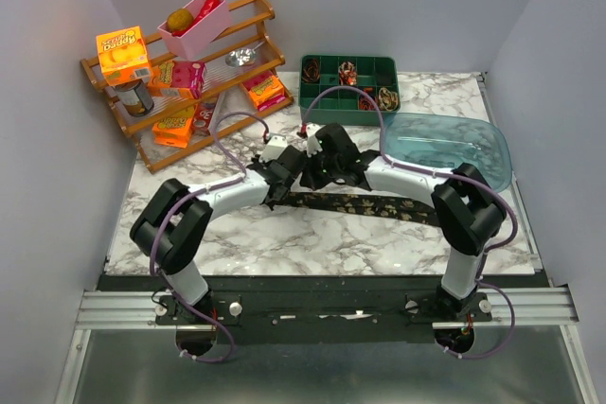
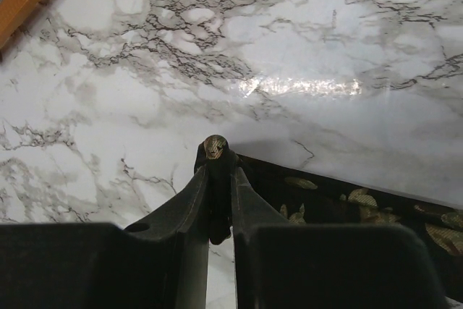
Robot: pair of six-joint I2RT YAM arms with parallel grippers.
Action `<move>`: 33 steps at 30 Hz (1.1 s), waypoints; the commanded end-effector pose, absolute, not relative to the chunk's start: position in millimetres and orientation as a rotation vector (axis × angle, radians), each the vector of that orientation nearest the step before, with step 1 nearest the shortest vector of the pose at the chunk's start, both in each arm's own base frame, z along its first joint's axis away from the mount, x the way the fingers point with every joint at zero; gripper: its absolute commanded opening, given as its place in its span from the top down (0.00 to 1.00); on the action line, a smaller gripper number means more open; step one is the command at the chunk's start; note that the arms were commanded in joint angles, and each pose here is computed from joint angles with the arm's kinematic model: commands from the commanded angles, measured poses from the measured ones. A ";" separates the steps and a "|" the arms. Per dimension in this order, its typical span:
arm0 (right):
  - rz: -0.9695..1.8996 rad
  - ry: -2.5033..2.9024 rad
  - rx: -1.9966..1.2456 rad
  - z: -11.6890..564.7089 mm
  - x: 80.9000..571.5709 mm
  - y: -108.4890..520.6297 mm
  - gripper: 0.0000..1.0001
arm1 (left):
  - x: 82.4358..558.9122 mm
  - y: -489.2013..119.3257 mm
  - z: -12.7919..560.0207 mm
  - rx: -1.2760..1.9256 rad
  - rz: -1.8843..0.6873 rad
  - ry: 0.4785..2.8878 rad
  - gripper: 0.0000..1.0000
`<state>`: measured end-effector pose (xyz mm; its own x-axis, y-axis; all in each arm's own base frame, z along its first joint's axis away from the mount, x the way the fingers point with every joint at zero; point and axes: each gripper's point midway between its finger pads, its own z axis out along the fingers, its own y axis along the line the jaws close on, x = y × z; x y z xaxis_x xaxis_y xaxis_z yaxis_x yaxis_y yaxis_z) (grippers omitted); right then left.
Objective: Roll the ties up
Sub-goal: Roll the tie at the center of the board.
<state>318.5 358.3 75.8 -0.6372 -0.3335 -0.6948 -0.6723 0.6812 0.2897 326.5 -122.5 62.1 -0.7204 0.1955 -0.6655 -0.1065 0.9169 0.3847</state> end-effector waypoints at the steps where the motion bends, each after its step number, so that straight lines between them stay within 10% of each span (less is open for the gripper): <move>1: 0.717 2.291 -0.728 79.5 319.8 344.7 0.99 | 326.1 -131.5 65.2 0.079 0.567 2.283 1.00; 33: 0.677 2.389 -0.685 44.9 320.2 324.2 0.99 | 316.2 -175.7 46.4 0.346 0.602 2.276 0.98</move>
